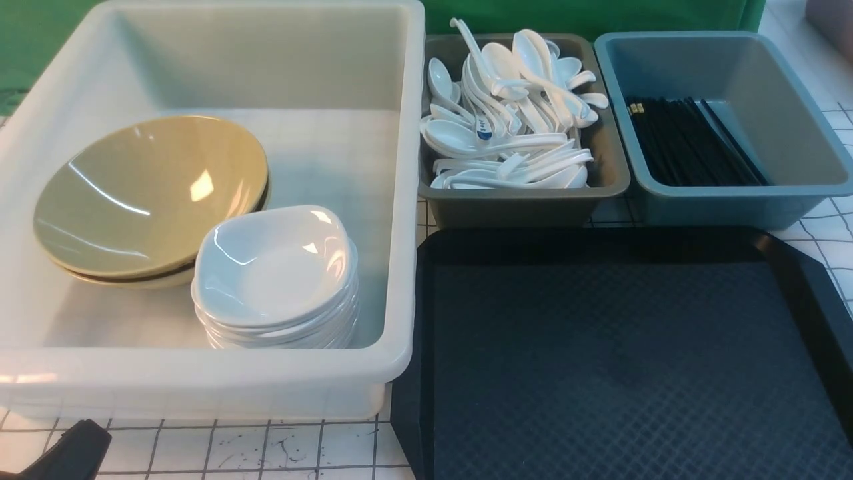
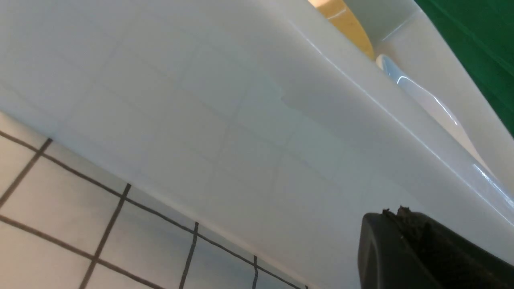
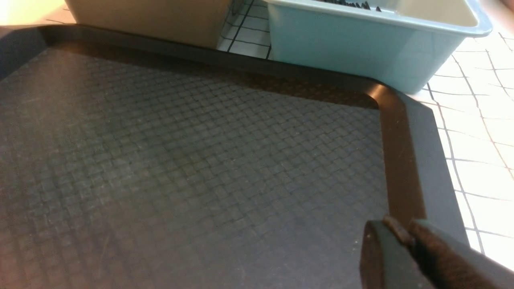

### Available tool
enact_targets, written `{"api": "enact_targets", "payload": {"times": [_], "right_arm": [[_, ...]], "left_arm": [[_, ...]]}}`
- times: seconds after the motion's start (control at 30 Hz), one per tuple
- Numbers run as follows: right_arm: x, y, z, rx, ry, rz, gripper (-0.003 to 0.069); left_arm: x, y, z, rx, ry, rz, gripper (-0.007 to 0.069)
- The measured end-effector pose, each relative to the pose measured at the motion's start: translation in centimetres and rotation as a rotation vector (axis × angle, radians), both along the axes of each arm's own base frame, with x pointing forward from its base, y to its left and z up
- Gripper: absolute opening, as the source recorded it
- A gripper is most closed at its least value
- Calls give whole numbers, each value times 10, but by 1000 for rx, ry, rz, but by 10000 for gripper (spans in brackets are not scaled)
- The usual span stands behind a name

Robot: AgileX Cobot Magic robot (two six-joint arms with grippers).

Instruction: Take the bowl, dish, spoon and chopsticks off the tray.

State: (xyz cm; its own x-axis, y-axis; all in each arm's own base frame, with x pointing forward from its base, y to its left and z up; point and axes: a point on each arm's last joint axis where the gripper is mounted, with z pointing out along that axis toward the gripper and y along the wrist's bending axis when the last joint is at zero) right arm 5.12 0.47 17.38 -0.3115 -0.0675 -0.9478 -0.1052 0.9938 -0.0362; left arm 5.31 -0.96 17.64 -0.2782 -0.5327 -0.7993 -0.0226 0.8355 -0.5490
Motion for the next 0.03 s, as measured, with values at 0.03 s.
{"api": "enact_targets", "payload": {"times": [0.03], "right_arm": [[0, 0, 0, 0, 0, 0, 97]], "left_arm": [[0, 0, 0, 0, 0, 0, -1]]}}
